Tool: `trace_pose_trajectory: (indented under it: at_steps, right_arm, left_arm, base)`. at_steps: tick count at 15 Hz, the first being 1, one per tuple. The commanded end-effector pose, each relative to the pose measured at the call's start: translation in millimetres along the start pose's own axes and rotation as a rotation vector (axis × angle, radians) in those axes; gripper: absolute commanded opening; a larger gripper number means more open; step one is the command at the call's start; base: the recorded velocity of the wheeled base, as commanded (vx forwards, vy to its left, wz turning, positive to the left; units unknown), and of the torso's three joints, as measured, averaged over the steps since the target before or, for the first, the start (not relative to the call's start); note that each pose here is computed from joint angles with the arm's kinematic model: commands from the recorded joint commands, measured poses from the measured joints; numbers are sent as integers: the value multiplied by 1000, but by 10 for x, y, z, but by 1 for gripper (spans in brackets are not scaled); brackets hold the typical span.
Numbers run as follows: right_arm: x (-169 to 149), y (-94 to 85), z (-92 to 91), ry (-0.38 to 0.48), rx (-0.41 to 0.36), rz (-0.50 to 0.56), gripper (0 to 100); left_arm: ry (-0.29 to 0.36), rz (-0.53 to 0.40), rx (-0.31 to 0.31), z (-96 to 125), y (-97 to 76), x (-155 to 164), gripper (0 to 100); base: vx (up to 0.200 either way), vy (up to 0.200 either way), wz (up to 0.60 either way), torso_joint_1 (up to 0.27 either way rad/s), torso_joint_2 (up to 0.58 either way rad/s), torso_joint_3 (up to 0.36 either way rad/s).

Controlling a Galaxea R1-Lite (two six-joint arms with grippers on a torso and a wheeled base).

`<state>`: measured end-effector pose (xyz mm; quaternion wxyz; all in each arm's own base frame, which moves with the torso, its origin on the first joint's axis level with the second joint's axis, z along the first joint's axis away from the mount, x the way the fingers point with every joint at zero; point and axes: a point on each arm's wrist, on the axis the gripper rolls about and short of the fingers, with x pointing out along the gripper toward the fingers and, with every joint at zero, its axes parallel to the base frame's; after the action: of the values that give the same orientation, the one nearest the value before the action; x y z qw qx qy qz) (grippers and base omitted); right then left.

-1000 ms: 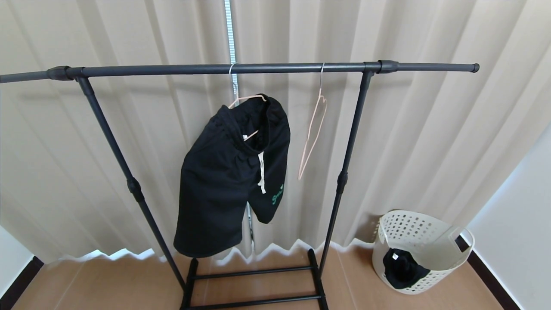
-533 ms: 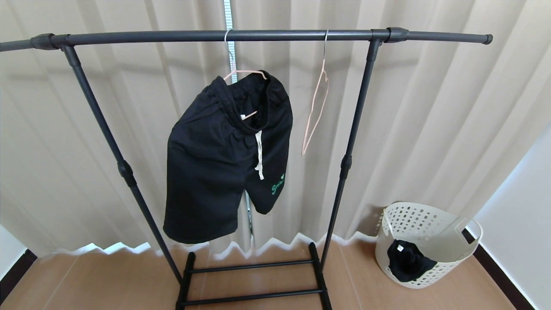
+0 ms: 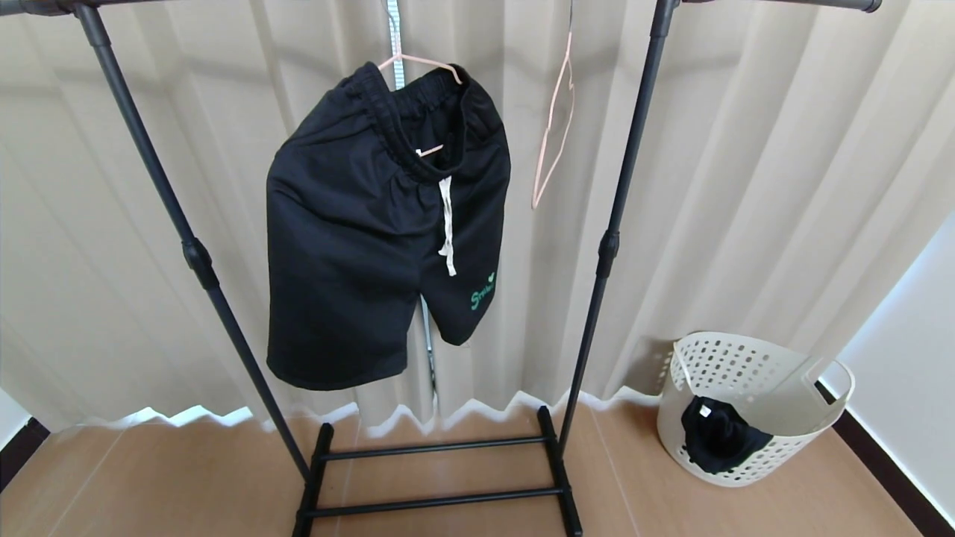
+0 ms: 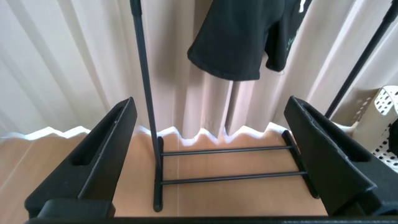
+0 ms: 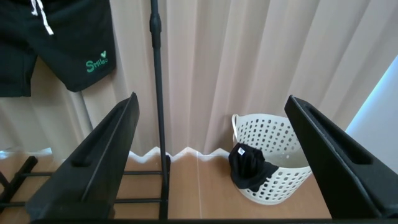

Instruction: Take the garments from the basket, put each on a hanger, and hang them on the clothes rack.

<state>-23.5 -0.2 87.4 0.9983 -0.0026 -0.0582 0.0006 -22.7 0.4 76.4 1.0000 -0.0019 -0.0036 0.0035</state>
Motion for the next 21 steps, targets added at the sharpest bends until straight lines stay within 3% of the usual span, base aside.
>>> trace_pose_trajectory:
  at_steps: [1, 11, 21]
  right_arm:
    - [1, 0, 0, 1, 0, 0, 100]
    - [1, 0, 0, 1, 0, 0, 100]
    - [1, 0, 0, 1, 0, 0, 100]
  left_arm:
    - [1, 2, -1, 1, 0, 1, 100]
    - [1, 1, 1, 1, 0, 1, 100]
    - [1, -1, 1, 1, 0, 1, 100]
  base:
    - [0, 0, 0, -129, 481, 334]
    - [0, 0, 0, -79, 441, 354]
    - [0, 0, -180, -3, 32, 31]
